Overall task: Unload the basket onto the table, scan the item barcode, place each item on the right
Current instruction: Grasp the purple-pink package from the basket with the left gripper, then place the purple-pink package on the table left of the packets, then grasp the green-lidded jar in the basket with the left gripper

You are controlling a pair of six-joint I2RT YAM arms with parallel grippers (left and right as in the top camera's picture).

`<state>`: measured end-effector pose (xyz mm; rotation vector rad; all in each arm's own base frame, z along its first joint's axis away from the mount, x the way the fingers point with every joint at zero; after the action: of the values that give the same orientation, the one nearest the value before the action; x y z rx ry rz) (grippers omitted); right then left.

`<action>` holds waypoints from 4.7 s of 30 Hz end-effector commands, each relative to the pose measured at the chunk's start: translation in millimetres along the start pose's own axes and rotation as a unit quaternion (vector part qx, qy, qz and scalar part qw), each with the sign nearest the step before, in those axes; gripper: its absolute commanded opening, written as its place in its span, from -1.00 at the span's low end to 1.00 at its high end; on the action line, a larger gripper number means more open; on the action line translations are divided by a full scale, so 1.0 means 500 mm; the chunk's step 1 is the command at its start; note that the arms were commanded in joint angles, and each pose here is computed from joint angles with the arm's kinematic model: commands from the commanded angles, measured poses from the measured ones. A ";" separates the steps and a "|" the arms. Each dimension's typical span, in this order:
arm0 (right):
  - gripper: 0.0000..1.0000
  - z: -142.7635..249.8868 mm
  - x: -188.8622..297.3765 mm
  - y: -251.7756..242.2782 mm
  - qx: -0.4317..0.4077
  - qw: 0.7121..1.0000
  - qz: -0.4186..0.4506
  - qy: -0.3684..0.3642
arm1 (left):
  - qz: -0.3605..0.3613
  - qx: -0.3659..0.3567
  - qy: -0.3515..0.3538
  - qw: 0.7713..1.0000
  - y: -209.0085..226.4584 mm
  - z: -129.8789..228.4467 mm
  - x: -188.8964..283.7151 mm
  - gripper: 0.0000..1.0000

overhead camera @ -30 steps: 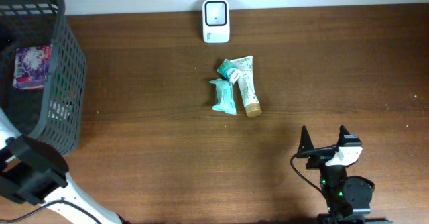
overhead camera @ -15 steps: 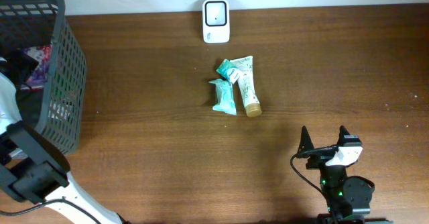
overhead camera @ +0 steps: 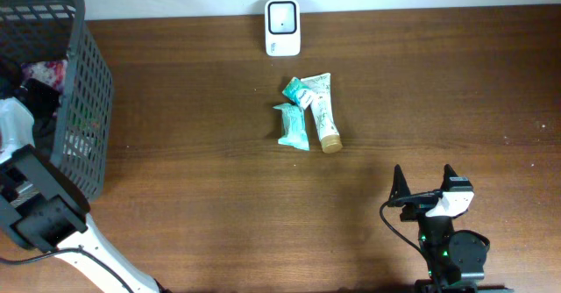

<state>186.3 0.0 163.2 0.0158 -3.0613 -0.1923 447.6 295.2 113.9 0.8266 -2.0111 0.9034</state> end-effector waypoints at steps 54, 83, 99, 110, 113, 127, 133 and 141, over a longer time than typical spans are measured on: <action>0.97 0.006 0.000 0.001 -0.001 1.000 0.000 0.003 | 0.135 -0.446 0.159 0.871 -0.518 0.522 0.339 0.88; 0.97 0.006 0.000 0.001 -0.001 1.000 0.000 0.003 | -0.032 0.093 0.034 0.995 -0.030 -0.028 0.548 0.67; 0.98 0.006 0.000 0.001 -0.001 1.000 0.000 0.003 | -0.052 -0.164 -0.013 0.985 -0.140 0.012 0.293 0.97; 0.97 0.006 0.000 0.001 -0.001 1.000 0.000 0.003 | -0.016 -0.152 0.107 0.982 -0.121 0.077 0.150 0.96; 0.97 0.006 0.000 0.001 -0.001 1.000 0.000 0.003 | 0.000 -0.142 0.135 0.981 -0.113 0.092 0.121 0.97; 0.97 0.006 0.000 0.001 -0.001 1.000 0.000 0.003 | -0.142 -0.146 0.119 0.972 -0.018 0.074 0.084 0.36; 0.97 0.006 0.000 0.001 -0.001 1.000 0.000 0.003 | -0.206 -0.156 0.086 0.962 0.006 0.051 0.095 0.43; 0.97 0.006 0.000 0.001 -0.001 1.000 0.000 0.003 | -0.167 -0.150 0.103 0.969 -0.012 0.058 0.098 0.79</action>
<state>186.3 0.0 163.1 0.0158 -3.0607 -0.1912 415.1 254.7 141.0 0.8385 -1.6948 0.4491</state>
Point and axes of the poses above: each gripper's point midway between its finger pads, its own x axis back along the fingers, its own y axis along the line the jaws close on, z = x × y, the point moved 6 cm from there along x, back along the fingers, and after that the axes turned 1 degree about -x, right-handed, at the moved point
